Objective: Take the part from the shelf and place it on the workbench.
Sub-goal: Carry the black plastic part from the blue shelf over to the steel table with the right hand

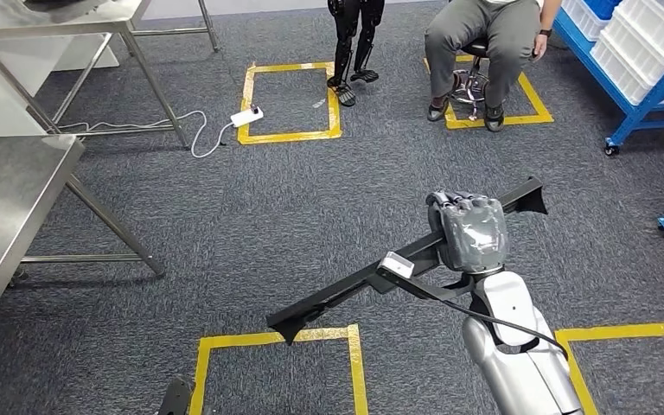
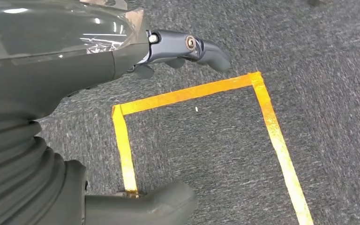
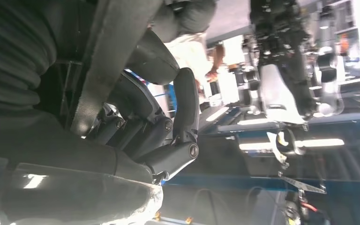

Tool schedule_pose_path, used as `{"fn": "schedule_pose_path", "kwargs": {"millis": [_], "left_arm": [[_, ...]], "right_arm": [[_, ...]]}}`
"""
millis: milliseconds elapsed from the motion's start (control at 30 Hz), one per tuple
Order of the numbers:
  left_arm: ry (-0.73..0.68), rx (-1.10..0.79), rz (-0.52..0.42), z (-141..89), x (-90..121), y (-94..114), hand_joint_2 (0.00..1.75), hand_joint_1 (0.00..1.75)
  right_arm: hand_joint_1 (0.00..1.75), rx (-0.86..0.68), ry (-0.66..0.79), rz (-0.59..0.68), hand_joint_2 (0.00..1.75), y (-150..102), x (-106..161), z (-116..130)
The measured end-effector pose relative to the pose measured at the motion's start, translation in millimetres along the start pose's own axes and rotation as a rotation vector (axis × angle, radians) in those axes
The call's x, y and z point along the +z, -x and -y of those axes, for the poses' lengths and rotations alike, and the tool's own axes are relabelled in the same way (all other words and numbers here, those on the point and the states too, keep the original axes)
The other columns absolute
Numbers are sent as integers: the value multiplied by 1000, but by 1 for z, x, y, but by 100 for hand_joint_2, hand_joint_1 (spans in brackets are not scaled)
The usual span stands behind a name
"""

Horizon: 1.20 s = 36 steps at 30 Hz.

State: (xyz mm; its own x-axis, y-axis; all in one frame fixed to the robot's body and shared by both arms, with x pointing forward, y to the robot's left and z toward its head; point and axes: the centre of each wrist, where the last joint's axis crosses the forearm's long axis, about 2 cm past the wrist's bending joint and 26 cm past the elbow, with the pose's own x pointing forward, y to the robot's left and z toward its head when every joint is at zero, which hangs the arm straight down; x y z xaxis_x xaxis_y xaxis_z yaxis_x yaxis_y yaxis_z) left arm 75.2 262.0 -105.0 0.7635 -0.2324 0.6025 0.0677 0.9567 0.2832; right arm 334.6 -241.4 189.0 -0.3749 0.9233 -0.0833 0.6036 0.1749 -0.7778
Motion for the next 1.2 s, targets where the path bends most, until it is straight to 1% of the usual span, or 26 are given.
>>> {"fn": "schedule_pose_path", "kwargs": {"millis": [600, 833, 1000, 1200], "left_arm": [[5, 1, 3, 1, -2, -4, 175, 0], [7, 5, -1, 3, 0, -3, 175, 0], [8, 3, -13, 3, 3, 3, 175, 0], [9, 4, -11, 4, 3, 2, 175, 0]], "right_arm": [[175, 7, 0, -7, 175, 2, 1, 1], [175, 10, -3, -7, 175, 3, 0, 1], [175, 8, 0, -5, 175, 2, -3, 2], [175, 8, -2, -4, 175, 2, -3, 1]]}}
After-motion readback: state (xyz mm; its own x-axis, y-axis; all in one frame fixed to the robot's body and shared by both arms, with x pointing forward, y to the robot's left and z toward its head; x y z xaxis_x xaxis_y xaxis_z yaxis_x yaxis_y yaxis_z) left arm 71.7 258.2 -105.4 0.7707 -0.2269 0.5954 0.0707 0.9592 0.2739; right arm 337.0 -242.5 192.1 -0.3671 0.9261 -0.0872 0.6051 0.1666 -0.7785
